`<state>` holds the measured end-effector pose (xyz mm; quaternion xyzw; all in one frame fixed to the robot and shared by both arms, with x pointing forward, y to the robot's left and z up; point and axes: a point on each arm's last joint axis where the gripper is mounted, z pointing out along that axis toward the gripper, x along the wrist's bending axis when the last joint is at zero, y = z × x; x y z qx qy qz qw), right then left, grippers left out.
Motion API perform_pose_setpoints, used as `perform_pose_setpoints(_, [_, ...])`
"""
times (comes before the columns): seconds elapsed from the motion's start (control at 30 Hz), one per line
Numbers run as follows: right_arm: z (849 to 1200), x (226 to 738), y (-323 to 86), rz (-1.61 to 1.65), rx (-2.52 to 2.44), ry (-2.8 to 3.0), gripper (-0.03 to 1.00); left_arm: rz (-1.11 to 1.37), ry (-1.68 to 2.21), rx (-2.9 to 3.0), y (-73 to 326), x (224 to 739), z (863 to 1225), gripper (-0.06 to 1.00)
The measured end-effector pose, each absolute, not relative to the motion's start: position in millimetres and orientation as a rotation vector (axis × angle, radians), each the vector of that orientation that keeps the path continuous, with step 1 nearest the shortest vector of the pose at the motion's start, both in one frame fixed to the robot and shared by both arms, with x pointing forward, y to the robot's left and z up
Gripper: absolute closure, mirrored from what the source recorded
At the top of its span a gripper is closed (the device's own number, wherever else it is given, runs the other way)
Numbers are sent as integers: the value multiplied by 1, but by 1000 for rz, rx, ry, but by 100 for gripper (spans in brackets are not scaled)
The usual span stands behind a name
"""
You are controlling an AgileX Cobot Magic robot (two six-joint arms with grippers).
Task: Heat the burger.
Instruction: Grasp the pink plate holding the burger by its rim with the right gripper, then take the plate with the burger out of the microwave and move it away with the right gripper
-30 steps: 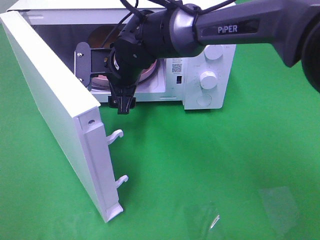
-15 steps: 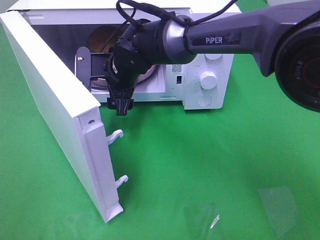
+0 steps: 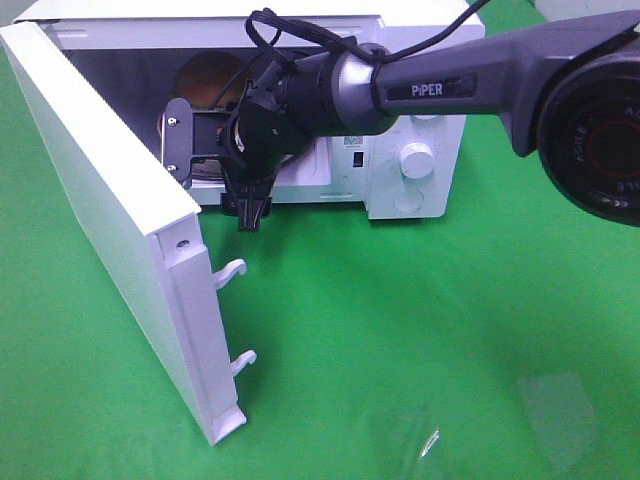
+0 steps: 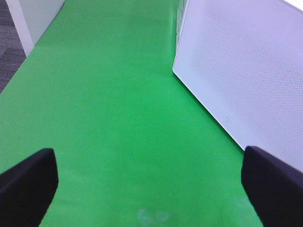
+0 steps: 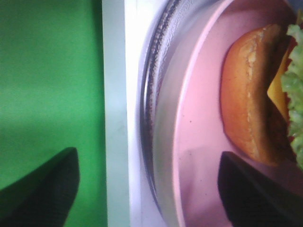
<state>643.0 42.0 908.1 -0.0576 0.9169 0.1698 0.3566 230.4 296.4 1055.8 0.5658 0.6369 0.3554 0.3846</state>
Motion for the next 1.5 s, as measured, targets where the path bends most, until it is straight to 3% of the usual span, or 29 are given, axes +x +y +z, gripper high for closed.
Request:
perform_pose_setpoints(0.03, [907, 643, 42, 449, -132, 2375, 27, 906, 1623, 1442, 296, 230, 1056, -5])
perform_pose_setpoints(0.1, [907, 643, 42, 451, -130, 2377, 32, 906, 1623, 1442, 296, 230, 1056, -5])
perform_pose_setpoints(0.13, [907, 643, 42, 452, -131, 2378, 41, 906, 1623, 1442, 296, 230, 1056, -5])
perform_pose_setpoints(0.17, [907, 643, 42, 452, -131, 2378, 41, 906, 1623, 1442, 296, 230, 1056, -5])
perform_pose_setpoints(0.2, [907, 642, 42, 452, -131, 2379, 52, 906, 1623, 1442, 296, 230, 1056, -5])
perform_pose_setpoints(0.23, [907, 642, 42, 452, -131, 2379, 52, 906, 1623, 1442, 296, 230, 1056, -5])
perform_pose_setpoints(0.27, [907, 642, 43, 452, -137, 2377, 63, 906, 1623, 1442, 296, 230, 1056, -5])
perform_pose_setpoints(0.3, [907, 642, 43, 452, -137, 2377, 63, 906, 1623, 1442, 296, 230, 1056, -5])
perform_pose_setpoints(0.33, [909, 642, 44, 455, -144, 2372, 73, 906, 1623, 1442, 296, 230, 1056, -5])
perform_pose_setpoints(0.37, [909, 642, 44, 455, -144, 2372, 73, 906, 1623, 1442, 296, 230, 1056, -5])
perform_pose_setpoints(0.4, [911, 640, 47, 459, -157, 2367, 82, 906, 1623, 1442, 296, 230, 1056, -5])
perform_pose_setpoints(0.5, [910, 636, 50, 457, -181, 2374, 88, 906, 1623, 1442, 296, 230, 1056, -5])
perform_pose_setpoints(1.5, [944, 603, 26, 265, -666, 2461, 92, 906, 1623, 1442, 296, 230, 1056, -5])
